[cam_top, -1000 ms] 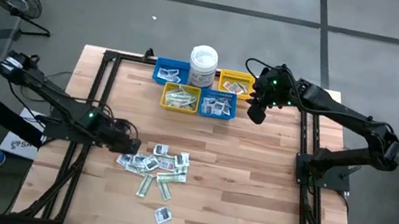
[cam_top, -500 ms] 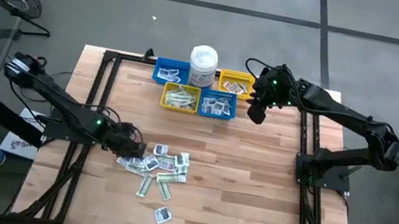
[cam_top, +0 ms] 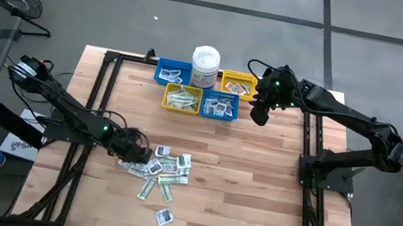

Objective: Pick & Place First Aid Supplies
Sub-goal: Put the blue alcohol pad into the left blue bin

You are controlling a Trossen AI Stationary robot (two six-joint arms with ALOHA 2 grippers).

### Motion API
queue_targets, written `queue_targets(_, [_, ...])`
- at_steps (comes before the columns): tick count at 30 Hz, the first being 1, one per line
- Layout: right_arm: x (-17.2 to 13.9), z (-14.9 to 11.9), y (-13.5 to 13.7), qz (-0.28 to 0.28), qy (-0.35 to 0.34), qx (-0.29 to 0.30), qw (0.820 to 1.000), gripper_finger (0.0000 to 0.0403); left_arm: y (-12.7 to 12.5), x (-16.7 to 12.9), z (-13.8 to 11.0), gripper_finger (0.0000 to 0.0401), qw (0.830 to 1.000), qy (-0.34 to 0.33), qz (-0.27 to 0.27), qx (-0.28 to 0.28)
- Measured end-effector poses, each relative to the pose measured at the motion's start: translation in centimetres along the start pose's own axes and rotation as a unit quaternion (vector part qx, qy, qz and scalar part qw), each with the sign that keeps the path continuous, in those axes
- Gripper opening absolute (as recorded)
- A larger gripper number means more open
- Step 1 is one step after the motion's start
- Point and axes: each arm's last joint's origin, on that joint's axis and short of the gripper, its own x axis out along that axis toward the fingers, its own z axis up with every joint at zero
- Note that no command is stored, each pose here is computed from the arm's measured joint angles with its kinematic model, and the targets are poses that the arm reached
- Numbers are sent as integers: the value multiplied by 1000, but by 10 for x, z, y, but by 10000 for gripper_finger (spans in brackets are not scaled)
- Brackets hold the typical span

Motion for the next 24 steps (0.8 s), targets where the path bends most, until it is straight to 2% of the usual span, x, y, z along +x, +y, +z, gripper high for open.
queue_targets(4, [0,0,0,0,0,1,1000,126,0,0,0,151,1000,3,0,0])
queue_targets(18, [0,0,0,0,1,0,1000,126,1,0,-1,12,1000,15,7,-3])
queue_targets(24, [0,0,0,0,0,-1,1000,126,0,-4,-1,2,1000,20,-3,-5])
